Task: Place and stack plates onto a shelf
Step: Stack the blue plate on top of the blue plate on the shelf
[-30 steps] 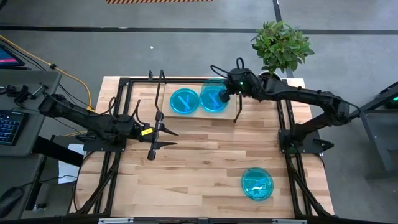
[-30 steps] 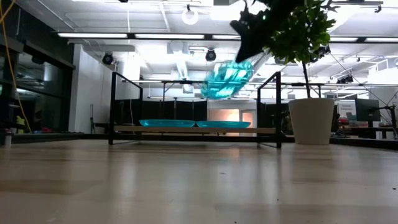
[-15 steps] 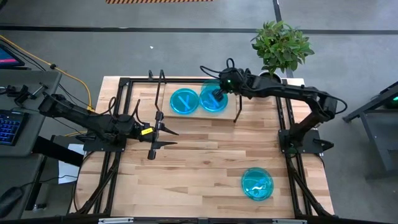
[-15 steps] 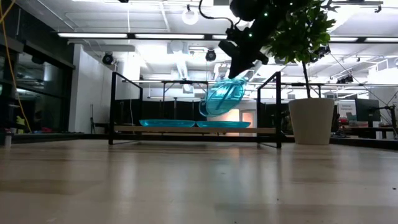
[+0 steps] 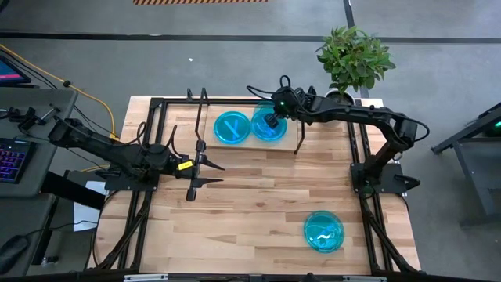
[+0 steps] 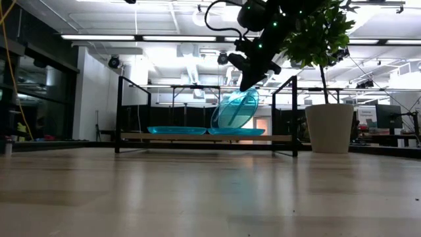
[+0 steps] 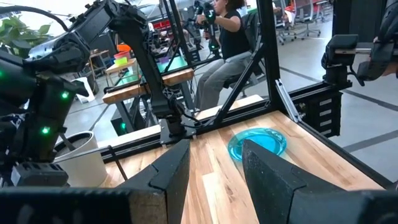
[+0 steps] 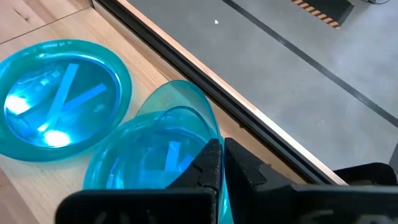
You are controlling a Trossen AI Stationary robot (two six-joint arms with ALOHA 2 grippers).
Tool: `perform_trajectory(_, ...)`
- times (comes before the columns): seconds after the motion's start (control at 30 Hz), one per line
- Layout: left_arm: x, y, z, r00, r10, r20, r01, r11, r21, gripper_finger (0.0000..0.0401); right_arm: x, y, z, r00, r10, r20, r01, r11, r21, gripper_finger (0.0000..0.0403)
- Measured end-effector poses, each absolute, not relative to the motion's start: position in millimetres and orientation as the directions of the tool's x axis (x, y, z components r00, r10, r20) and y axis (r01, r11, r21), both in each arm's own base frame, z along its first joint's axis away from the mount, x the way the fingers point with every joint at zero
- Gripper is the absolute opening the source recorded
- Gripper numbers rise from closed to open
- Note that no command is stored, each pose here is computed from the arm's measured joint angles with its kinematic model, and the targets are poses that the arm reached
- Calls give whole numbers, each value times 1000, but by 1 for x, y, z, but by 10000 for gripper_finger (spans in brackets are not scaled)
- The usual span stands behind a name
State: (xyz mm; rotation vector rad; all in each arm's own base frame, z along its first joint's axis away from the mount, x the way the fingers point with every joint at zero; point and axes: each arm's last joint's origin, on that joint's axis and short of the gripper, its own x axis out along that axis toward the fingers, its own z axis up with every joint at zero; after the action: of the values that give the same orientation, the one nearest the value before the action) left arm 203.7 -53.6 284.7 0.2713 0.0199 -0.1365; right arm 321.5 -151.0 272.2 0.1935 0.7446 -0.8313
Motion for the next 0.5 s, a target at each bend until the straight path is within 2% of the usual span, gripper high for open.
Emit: perform_trajectory(0.5,204,-54,285,991,-132,-39,137,954,265,138,322,-152,272,459,-586,-668,745,663,-70,0)
